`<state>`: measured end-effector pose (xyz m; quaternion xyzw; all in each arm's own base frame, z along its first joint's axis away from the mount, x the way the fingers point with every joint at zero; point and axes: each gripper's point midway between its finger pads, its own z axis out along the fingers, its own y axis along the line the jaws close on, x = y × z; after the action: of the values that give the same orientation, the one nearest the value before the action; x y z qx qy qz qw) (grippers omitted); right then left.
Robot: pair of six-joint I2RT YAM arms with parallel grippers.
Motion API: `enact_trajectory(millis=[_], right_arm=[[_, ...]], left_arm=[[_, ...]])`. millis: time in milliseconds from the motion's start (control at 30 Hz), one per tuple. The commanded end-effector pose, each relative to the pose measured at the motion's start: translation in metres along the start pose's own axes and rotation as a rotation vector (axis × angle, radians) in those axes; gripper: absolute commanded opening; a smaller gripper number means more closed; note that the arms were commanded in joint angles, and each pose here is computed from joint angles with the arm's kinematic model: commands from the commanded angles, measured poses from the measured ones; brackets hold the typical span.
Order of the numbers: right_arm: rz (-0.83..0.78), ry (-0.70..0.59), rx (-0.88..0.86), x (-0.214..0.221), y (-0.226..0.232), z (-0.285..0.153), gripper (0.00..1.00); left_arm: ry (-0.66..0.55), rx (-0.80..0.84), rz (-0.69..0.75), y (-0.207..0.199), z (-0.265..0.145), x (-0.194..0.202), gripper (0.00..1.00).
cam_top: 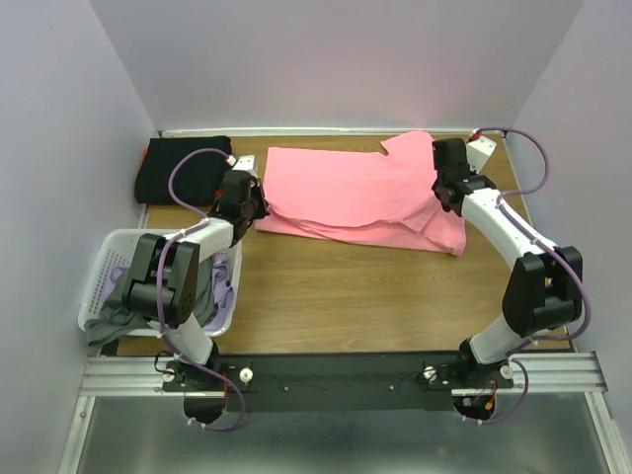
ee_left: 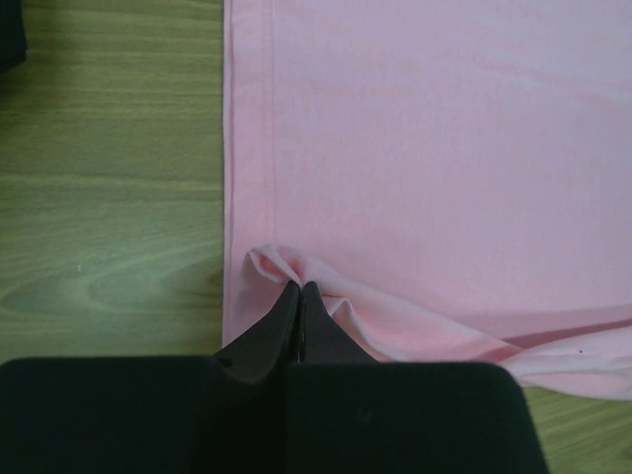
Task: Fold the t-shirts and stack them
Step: Fold the tshirt
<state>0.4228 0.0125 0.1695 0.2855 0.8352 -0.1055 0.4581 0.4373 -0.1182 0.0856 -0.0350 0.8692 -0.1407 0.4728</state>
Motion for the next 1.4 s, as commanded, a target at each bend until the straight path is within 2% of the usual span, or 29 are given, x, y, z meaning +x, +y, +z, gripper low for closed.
enact_trajectory(millis=[0,533,567,600,633,667,733,767,800,867,933,1000,1100,1133,1167,1367], right_arm=[[0.008,-0.049,0.024,-0.022,0.003,0.016,0.01],[-0.025,-0.006,0.045,-0.015,0.021,0.065,0.01],[-0.031,0.007,0.029,-0.012,0.024,0.066,0.01],[-0.029,0.011,0.020,-0.012,0.027,0.069,0.02],[-0.032,0.015,0.010,-0.012,0.029,0.069,0.03],[-0.035,0.034,-0.015,-0.011,0.033,0.072,0.09],[-0.036,0.061,-0.053,-0.008,0.036,0.072,0.22],[-0.037,0.075,-0.071,-0.005,0.036,0.071,0.32],[-0.029,0.085,-0.103,-0.007,0.038,0.066,0.53],[-0.026,0.095,-0.110,-0.003,0.033,0.060,0.67],[-0.022,0.102,-0.115,0.002,0.021,0.047,0.74],[-0.028,0.128,-0.101,0.020,0.005,0.038,0.76],[-0.007,0.110,-0.105,0.021,-0.014,0.016,0.75],[-0.015,0.135,-0.089,0.038,-0.027,0.012,0.75],[0.006,0.116,-0.100,0.033,-0.033,0.002,0.75],[0.051,0.172,-0.071,0.062,-0.075,-0.004,0.73]], left_arm=[[-0.001,0.015,0.026,-0.002,0.009,-0.011,0.00],[0.022,-0.025,0.037,0.013,0.037,-0.024,0.00],[0.018,-0.026,0.038,0.013,0.037,-0.025,0.04],[0.016,-0.026,0.040,0.014,0.036,-0.026,0.10],[0.015,-0.027,0.042,0.014,0.035,-0.027,0.36],[0.008,-0.033,0.041,0.015,0.032,-0.028,0.66],[-0.009,-0.032,0.040,0.013,0.024,-0.033,0.84],[-0.015,-0.030,0.039,0.013,0.021,-0.034,0.92],[-0.026,-0.025,0.035,0.012,0.018,-0.036,0.98],[-0.040,-0.021,0.034,0.011,0.011,-0.038,0.98],[-0.045,-0.018,0.029,0.009,0.006,-0.038,0.98],[-0.031,-0.024,0.026,0.011,0.004,-0.028,0.98],[-0.032,-0.060,0.015,0.017,-0.002,-0.022,0.98],[-0.034,-0.069,0.012,0.019,-0.004,-0.020,0.98],[-0.037,-0.078,0.005,0.021,-0.010,-0.018,0.98],[-0.055,-0.096,-0.011,0.025,-0.024,-0.014,0.98]])
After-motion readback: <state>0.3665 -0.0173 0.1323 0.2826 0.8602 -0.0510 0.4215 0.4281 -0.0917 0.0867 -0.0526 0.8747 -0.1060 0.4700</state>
